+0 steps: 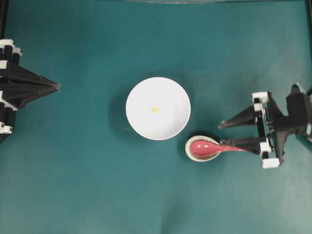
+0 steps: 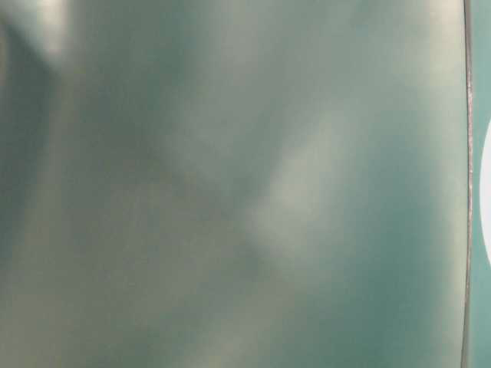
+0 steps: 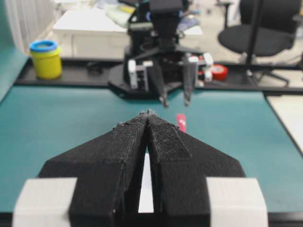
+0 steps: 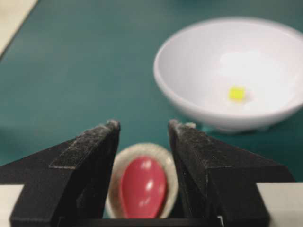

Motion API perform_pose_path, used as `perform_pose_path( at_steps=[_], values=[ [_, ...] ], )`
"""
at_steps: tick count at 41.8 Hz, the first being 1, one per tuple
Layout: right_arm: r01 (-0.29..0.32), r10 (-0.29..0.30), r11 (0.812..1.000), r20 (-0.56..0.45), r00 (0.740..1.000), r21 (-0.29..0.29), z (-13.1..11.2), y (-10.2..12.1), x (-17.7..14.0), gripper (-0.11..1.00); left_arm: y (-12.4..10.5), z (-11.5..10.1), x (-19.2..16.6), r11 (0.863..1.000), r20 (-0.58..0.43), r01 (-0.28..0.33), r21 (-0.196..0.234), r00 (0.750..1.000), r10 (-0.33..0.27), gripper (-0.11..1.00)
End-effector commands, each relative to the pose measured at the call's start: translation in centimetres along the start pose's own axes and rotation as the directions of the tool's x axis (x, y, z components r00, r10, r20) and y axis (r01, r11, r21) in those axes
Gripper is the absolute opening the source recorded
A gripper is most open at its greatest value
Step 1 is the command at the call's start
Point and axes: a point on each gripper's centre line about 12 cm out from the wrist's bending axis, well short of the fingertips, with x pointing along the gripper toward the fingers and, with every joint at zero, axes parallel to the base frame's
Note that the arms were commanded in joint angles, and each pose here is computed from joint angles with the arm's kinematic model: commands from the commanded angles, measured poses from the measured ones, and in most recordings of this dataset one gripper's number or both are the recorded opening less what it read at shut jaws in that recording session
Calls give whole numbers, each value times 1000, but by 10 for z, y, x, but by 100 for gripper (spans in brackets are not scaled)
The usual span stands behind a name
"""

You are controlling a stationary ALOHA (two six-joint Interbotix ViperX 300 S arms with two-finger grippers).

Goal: Scoop the yellow hexagonal prism block from the bowl with a spoon using the right arm.
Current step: 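Move the right gripper left toward the pink spoon handle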

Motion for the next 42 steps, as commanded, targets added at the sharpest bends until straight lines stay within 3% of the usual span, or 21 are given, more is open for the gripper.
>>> perform_pose_path(
  at_steps=[1,20,30,42],
  values=[
    [-4,4,1000,14,1000,7,-4,6,0,52,0,5,3,1000,12,1,4,1000,-1,0],
    [72,-71,997,-99,993,0,-45,10,-2,52,0,5,3,1000,12,1,8,1000,-1,0],
    [64,-65,998,-122,990,-8,-50,11,-7,52,0,5,3,1000,11,1,8,1000,-1,0],
    [64,-59,998,-159,985,24,-59,12,-10,52,0,3,3,1000,-5,-1,5,1000,1,0]
  ],
)
